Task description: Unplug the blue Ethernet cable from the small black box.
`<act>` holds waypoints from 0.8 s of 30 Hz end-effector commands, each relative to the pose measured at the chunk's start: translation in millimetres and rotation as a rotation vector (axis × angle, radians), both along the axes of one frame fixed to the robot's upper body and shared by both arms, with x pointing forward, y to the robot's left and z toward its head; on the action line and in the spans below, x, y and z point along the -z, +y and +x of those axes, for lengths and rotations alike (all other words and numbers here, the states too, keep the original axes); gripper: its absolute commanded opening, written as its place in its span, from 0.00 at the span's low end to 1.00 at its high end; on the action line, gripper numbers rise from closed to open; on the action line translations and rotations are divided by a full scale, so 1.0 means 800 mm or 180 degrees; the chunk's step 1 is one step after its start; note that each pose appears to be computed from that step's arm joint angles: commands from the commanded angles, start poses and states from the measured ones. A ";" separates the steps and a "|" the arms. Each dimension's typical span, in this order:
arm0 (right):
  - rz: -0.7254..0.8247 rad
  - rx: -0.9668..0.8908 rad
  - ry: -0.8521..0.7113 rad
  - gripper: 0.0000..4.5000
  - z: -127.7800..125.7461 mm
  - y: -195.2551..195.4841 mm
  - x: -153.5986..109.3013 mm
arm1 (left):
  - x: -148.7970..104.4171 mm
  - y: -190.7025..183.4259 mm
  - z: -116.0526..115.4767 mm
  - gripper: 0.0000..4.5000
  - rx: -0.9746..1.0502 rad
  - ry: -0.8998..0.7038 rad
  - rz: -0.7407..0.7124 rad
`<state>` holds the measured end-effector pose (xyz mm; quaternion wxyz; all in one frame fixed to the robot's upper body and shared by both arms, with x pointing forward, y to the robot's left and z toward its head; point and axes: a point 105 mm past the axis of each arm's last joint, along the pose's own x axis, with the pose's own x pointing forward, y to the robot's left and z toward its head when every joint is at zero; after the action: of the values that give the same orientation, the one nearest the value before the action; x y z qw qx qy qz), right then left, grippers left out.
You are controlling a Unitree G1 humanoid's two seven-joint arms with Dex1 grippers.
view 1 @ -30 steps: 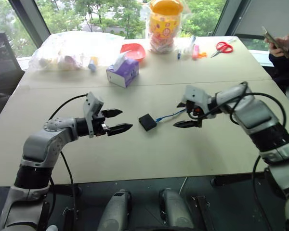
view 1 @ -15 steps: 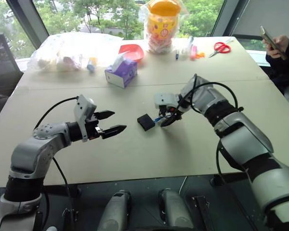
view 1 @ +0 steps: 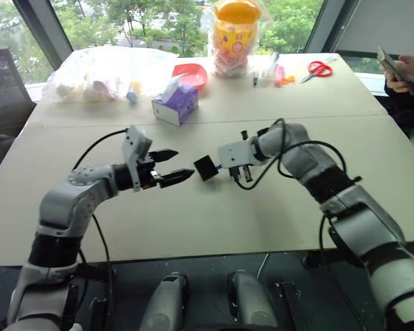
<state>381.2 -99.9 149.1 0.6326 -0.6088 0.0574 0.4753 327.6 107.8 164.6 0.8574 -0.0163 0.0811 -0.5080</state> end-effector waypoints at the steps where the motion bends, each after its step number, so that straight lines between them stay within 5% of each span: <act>1: 0.0358 0.0049 -0.0737 0.01 -0.016 -0.004 -0.045 | -0.016 -0.012 0.008 1.00 0.0143 -0.0077 -0.0132; 18: 0.0870 0.0195 -0.1147 0.01 -0.074 -0.001 -0.092 | -0.054 -0.047 0.012 1.00 0.0647 0.0030 -0.0629; 22: 0.0894 0.0200 -0.1101 0.00 -0.079 0.001 -0.094 | -0.055 -0.052 0.013 0.73 0.0667 0.0030 -0.0670; 24: 0.0890 0.0194 -0.1075 0.00 -0.082 0.001 -0.095 | -0.054 -0.054 0.013 0.50 0.0680 0.0034 -0.0693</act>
<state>321.7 -99.1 208.6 0.7248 -0.5817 -0.0724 0.3620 338.9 64.7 194.6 0.7953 -0.1055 0.0582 -0.5941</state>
